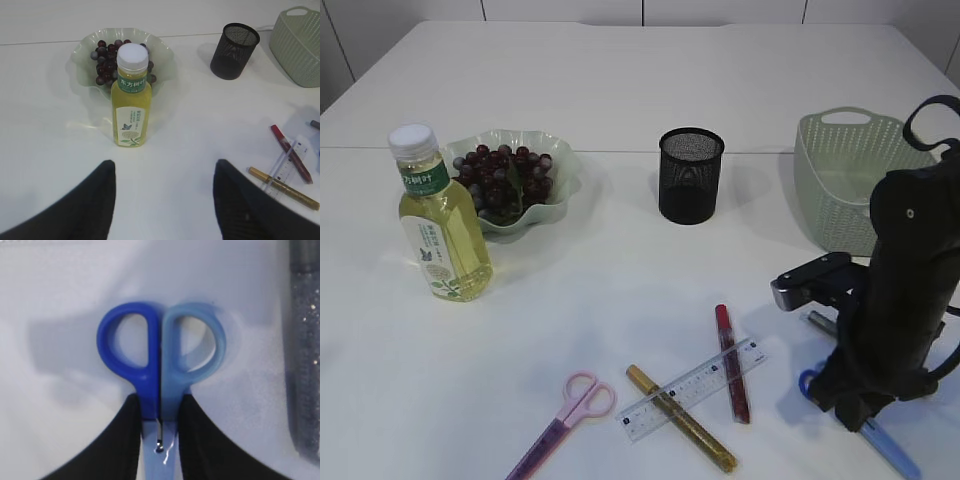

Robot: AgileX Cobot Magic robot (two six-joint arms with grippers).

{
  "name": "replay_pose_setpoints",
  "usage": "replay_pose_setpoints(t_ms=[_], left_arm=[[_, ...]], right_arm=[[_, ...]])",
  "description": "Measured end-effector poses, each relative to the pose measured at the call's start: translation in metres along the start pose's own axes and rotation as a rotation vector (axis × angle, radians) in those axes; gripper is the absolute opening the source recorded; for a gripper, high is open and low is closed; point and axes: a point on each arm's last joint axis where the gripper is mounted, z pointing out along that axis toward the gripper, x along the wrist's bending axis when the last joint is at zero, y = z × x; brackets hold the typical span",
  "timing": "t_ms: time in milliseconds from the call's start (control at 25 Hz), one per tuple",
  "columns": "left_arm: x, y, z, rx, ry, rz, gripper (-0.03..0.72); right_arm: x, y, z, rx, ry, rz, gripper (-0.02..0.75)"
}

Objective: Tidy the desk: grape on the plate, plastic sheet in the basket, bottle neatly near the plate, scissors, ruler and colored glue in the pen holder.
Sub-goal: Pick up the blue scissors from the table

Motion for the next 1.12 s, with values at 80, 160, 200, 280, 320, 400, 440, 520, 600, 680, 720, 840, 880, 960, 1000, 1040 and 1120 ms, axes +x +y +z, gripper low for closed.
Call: replay_pose_setpoints(t_ms=[80, 160, 200, 280, 320, 400, 440, 520, 600, 680, 720, 840, 880, 960, 1000, 1040, 1120], left_arm=[[0.000, 0.000, 0.000, 0.000, 0.000, 0.000, 0.447], [0.000, 0.000, 0.000, 0.000, 0.000, 0.000, 0.442], [0.000, 0.000, 0.000, 0.000, 0.000, 0.000, 0.438], [0.000, 0.000, 0.000, 0.000, 0.000, 0.000, 0.435], [0.000, 0.000, 0.000, 0.000, 0.000, 0.000, 0.435], [0.000, 0.000, 0.000, 0.000, 0.000, 0.000, 0.434], [0.000, 0.000, 0.000, 0.000, 0.000, 0.000, 0.434], [0.000, 0.000, 0.000, 0.000, 0.000, 0.000, 0.433], [0.000, 0.000, 0.000, 0.000, 0.000, 0.000, 0.433], [0.000, 0.000, 0.000, 0.000, 0.000, 0.000, 0.433], [0.000, 0.000, 0.000, 0.000, 0.000, 0.000, 0.433], [0.000, 0.000, 0.000, 0.000, 0.000, 0.000, 0.432], [0.000, 0.000, 0.000, 0.000, 0.000, 0.000, 0.431], [0.000, 0.000, 0.000, 0.000, 0.000, 0.000, 0.428], [0.000, 0.000, 0.000, -0.001, 0.000, 0.000, 0.427], [0.000, 0.000, 0.000, -0.001, 0.000, 0.000, 0.426], [0.000, 0.000, 0.000, -0.001, 0.000, 0.000, 0.426]], right_arm=[[0.001, -0.001, 0.000, 0.024, 0.009, 0.002, 0.191], [0.001, -0.001, -0.002, 0.048, 0.018, 0.006, 0.191], [0.001, -0.001, -0.004, 0.057, 0.023, 0.018, 0.191], [0.001, 0.000, -0.006, 0.062, 0.028, 0.037, 0.191], [0.002, 0.000, -0.007, 0.069, 0.033, 0.044, 0.191], [0.002, -0.001, -0.007, 0.082, 0.040, 0.048, 0.191], [0.003, -0.001, -0.007, 0.085, 0.043, 0.052, 0.191], [0.003, -0.002, -0.007, 0.094, 0.050, 0.063, 0.190], [0.004, -0.002, -0.007, 0.099, 0.056, 0.076, 0.189], [0.004, -0.002, -0.009, 0.095, 0.057, 0.094, 0.188], [0.004, -0.003, -0.011, 0.088, 0.056, 0.103, 0.188], [0.006, -0.008, -0.020, 0.052, 0.050, 0.112, 0.188], [0.006, -0.010, -0.023, 0.037, 0.046, 0.114, 0.188], [0.007, -0.013, -0.030, 0.005, 0.040, 0.117, 0.188], [0.008, -0.014, -0.034, -0.010, 0.037, 0.116, 0.188], [0.008, -0.014, -0.037, -0.024, 0.035, 0.117, 0.188], [0.008, -0.014, -0.045, -0.067, 0.027, 0.119, 0.188]])
